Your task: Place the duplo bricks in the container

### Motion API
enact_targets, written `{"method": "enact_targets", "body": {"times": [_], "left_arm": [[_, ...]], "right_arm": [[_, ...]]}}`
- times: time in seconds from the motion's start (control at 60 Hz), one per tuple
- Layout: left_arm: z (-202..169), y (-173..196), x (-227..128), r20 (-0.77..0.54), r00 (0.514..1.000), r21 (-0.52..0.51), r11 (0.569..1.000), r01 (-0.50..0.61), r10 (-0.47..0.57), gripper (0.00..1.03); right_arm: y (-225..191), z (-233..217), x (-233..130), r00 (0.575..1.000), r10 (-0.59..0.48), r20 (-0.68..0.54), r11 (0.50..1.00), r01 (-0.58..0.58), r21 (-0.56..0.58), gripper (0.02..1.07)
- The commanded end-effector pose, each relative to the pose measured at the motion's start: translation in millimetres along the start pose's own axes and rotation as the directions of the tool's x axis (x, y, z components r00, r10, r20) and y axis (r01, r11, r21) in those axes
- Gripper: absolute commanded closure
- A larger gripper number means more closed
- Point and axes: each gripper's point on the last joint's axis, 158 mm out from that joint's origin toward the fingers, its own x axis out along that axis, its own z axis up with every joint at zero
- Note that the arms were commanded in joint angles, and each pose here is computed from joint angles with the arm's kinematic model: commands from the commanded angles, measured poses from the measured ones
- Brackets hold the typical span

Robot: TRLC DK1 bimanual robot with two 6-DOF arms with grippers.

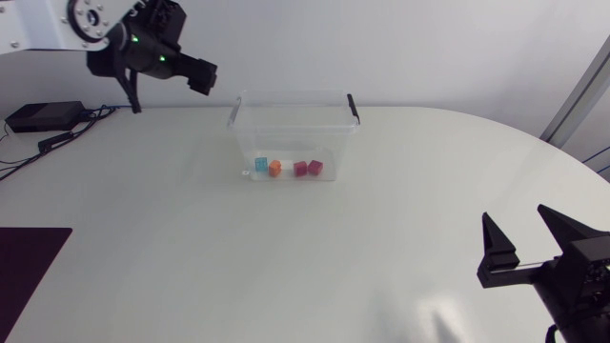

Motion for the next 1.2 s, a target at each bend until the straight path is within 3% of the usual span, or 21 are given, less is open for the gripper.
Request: {"method": "enact_targets", "body": {"times": [0.0, 0.217, 0.65, 0.967, 1.183], "left_arm": [[-9.3, 19.4, -23.4, 0.018, 0.999, 0.001, 0.999, -0.046, 0.046, 0.04], [-24.5, 55.7, -75.1, 0.099, 0.985, -0.055, 0.989, -0.139, 0.144, 0.04], [-65.3, 33.5, -182.5, 0.253, 0.953, -0.045, 0.986, -0.161, 0.167, 0.04], [-110.2, 31.2, -256.7, 0.407, 0.877, -0.072, 0.966, -0.248, 0.256, 0.04], [-138.7, 22.2, -275.2, 0.448, 0.853, -0.098, 0.963, -0.250, 0.267, 0.04]], "right_arm": [[1.6, -6.2, 0.9, 1.000, 0.004, -0.004, 1.000, -0.004, -0.011, 0.07], [1.5, -5.8, 0.9, 1.000, 0.004, -0.003, 1.000, -0.004, -0.011, 0.07], [1.6, -6.2, 0.9, 1.000, 0.004, -0.004, 1.000, -0.004, -0.011, 0.07], [1.6, -6.2, 0.9, 1.000, 0.004, -0.004, 1.000, -0.004, -0.011, 0.07], [1.5, -5.8, 0.9, 1.000, 0.004, -0.003, 1.000, -0.004, -0.011, 0.07]]}}
